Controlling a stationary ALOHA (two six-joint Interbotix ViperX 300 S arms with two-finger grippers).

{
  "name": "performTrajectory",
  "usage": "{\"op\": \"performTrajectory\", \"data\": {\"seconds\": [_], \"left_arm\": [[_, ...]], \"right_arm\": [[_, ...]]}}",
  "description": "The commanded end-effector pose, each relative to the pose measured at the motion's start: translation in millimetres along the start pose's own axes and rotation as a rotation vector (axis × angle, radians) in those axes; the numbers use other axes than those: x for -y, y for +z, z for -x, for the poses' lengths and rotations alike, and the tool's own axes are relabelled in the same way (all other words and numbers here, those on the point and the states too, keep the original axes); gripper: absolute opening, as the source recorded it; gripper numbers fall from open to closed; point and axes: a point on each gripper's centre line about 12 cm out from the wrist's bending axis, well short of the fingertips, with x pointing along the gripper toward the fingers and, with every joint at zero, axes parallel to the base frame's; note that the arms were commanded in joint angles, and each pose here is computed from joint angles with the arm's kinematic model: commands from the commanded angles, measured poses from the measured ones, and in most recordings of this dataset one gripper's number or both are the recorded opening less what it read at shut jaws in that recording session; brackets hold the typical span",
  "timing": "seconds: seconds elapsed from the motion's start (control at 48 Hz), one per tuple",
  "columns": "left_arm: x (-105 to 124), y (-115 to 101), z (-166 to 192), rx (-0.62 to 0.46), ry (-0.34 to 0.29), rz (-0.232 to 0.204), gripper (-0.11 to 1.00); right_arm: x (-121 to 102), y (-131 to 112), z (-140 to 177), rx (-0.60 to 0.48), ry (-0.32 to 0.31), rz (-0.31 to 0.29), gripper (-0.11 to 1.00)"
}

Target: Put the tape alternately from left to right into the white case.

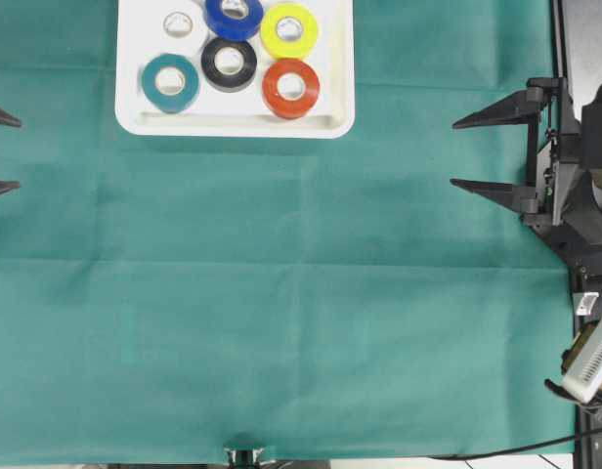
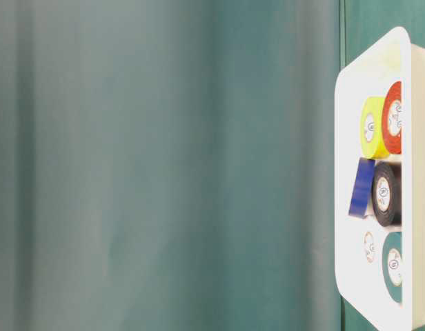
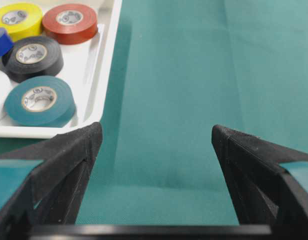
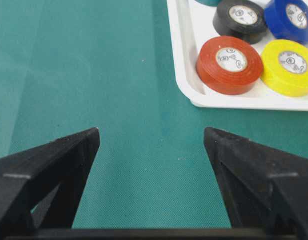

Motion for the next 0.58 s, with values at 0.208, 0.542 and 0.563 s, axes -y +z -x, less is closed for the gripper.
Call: {"op": "performTrajectory", "data": {"seconds": [0.208, 0.542, 0.563], "left_arm": [[-0.5, 6.4, -0.6, 0.015, 0.003, -0.002, 0.99], [-0.5, 7.4, -0.7, 0.017, 0.003, -0.001, 0.99], [-0.5, 8.3, -0.6, 0.02, 0.003, -0.001, 0.99]], "right_arm": [[-0.8, 6.0, -0.2, 0.016, 0.005, -0.004, 0.82], [-0.7, 6.0, 0.0, 0.016, 0.005, -0.004, 0.82], [-0.8, 5.3, -0.2, 0.014, 0.006, -0.006, 0.82]]}}
